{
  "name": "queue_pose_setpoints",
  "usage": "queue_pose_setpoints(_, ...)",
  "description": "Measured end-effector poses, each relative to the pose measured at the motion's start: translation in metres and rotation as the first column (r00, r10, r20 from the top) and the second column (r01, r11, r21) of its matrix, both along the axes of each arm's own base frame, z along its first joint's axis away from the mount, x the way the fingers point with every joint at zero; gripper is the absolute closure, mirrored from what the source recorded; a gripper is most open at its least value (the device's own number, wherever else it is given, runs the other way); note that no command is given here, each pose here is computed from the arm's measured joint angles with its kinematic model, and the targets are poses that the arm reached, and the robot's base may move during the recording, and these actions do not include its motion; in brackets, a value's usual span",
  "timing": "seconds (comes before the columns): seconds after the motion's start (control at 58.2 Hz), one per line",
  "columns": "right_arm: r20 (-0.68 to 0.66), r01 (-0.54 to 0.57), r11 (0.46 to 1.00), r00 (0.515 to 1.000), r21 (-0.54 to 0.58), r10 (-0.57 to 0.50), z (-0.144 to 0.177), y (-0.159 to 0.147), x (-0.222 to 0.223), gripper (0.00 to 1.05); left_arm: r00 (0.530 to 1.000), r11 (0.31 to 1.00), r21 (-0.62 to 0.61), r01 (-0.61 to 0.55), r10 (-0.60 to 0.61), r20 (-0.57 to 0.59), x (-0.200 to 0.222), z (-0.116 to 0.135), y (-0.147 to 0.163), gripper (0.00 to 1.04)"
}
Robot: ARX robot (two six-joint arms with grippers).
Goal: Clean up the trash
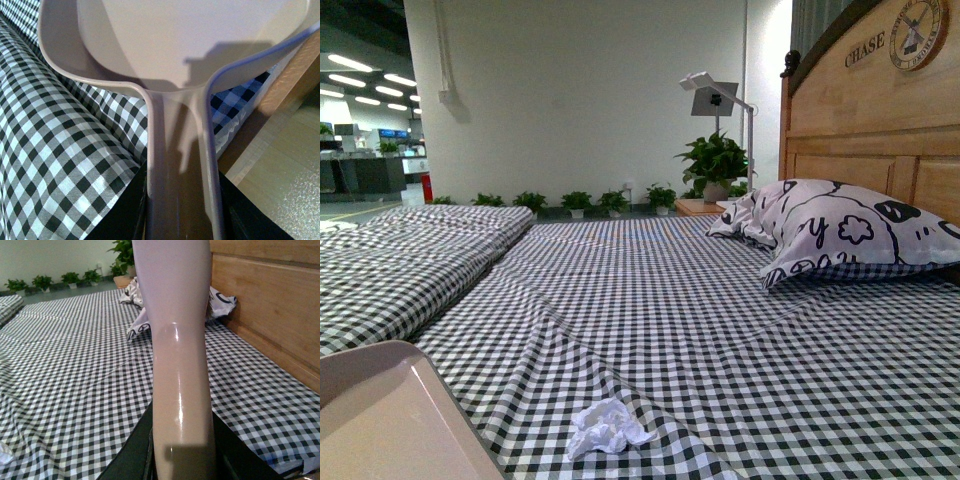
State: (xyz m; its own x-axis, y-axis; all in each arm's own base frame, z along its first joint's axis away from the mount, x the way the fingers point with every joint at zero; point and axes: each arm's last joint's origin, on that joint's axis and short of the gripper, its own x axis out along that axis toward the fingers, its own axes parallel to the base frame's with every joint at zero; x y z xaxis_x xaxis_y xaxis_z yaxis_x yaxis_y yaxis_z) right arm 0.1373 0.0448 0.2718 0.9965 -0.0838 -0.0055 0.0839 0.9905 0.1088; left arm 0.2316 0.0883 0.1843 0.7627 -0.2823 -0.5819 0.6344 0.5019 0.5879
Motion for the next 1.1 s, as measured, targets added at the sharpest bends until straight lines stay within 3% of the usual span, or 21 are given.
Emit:
queue_pose_setpoints(0.361, 0.0, 0.0, 1.0, 1.0, 0.0, 0.0, 0.0, 0.0, 0.0, 0.85, 0.998, 0.997, -0.058, 0.047, -0.05, -0.048, 0.007, 0.0, -0.017, 0.77)
queue_pose_setpoints(1.1, 0.0, 0.0, 1.0, 1.0, 0.0, 0.0, 0.0, 0.0, 0.0, 0.85, 0.984, 0.986, -0.164, -0.014, -0.016, -0.178, 0.008, -0.009, -0.017, 0.77)
